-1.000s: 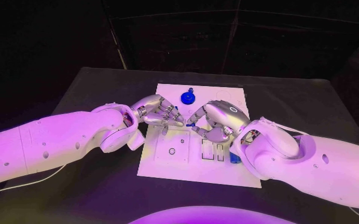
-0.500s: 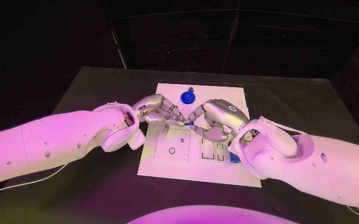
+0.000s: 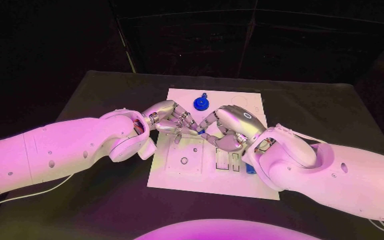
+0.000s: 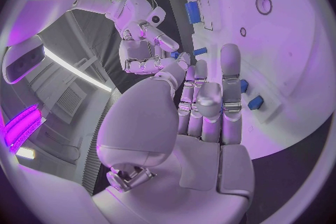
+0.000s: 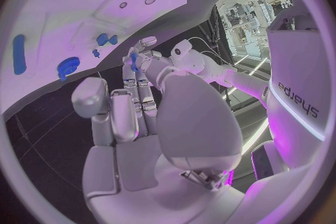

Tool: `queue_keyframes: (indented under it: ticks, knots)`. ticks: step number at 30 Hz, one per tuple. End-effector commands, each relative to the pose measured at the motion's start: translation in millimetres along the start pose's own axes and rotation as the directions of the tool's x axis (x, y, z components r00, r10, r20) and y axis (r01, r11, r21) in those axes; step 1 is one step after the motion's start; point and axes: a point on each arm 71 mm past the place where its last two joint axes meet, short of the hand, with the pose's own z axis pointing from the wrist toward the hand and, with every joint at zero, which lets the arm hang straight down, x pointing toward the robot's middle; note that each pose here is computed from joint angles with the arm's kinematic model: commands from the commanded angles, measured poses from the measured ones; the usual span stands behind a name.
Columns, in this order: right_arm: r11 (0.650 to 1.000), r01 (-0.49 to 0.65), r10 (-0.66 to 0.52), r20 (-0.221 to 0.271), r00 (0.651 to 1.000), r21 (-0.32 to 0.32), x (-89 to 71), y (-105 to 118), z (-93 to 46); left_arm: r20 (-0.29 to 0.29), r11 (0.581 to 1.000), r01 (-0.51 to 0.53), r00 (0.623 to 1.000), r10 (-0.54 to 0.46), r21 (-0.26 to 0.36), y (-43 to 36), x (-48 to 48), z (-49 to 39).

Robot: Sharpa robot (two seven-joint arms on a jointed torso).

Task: Assemble the parts on the task board

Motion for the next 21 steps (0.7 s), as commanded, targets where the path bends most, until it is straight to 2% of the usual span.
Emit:
queue_keyframes:
  ticks: [1, 6, 13, 21]
  knots:
    - [0.999, -0.013, 0.014, 0.031, 0.999, -0.03, -2.5, 4, 1.2, -0.012, 1.0, -0.003, 1.0, 0.003, -0.005, -0.6, 1.3, 0.8]
    - [0.999, -0.016, 0.017, 0.03, 0.999, -0.033, -2.0, 5, 1.9, -0.013, 1.0, -0.003, 1.0, 0.003, -0.005, -0.8, 1.8, 1.4]
    - [1.0, -0.005, 0.005, 0.002, 1.0, -0.008, -0.7, -1, 1.0, -0.002, 1.0, -0.004, 1.0, 0.004, -0.007, 0.4, -0.8, -0.7]
    - [1.0, 0.023, -0.022, -0.033, 0.999, 0.019, 0.5, -8, -0.6, 0.028, 1.0, 0.0, 1.0, 0.001, -0.017, 6.2, -11.2, -8.0]
